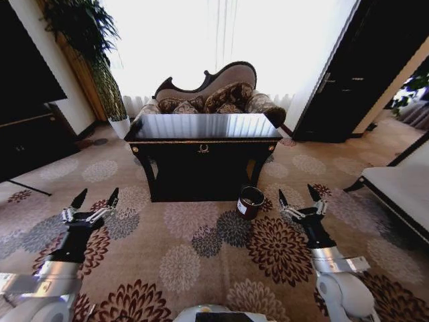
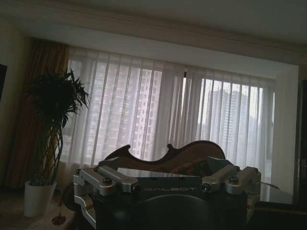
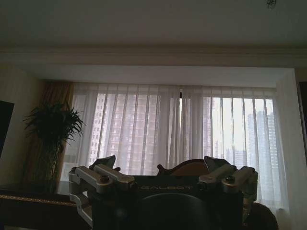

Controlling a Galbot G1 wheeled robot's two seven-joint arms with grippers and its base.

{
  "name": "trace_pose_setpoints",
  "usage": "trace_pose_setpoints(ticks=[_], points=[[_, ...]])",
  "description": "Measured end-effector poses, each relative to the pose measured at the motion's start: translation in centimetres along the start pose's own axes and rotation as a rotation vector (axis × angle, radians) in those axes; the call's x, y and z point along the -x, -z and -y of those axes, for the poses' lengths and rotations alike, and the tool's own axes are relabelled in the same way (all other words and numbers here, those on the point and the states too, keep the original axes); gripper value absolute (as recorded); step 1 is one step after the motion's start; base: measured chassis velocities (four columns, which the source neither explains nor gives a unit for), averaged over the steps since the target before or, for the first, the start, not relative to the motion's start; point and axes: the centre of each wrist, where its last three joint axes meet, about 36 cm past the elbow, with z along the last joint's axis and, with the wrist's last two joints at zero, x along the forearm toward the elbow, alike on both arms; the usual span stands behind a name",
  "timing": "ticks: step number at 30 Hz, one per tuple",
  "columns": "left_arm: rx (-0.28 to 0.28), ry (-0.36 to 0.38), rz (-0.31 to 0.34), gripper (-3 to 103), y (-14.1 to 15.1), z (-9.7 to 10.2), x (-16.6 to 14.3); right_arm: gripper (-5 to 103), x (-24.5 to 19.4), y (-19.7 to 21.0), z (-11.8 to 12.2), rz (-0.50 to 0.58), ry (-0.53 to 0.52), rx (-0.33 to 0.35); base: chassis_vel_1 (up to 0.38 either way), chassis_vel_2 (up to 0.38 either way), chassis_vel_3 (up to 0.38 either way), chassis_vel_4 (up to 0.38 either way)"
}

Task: Move to the front of the table and place the trash on the table into the trash bin.

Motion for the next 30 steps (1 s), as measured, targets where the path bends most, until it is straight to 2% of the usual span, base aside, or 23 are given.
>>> trace_pose_setpoints(ticks=[10, 20, 30], points=[[0.005, -0.002, 0.001, 100, 0.19, -0.02, -0.05, 100, -0.05, 0.08, -0.02, 0.003, -0.001, 0.003, 0.038, -0.042, -0.039, 0.049], [0.005, -0.003, 0.002, 100, 0.19, -0.01, -0.06, 100, -0.07, -0.03, 0.07, 0.012, -0.002, 0.008, 0.137, -0.142, -0.136, 0.146], [0.001, -0.002, 0.003, 100, 0.02, -0.08, 0.05, 100, -0.01, -0.20, 0.15, 0.013, 0.007, 0.008, -0.016, 0.015, 0.006, -0.017]])
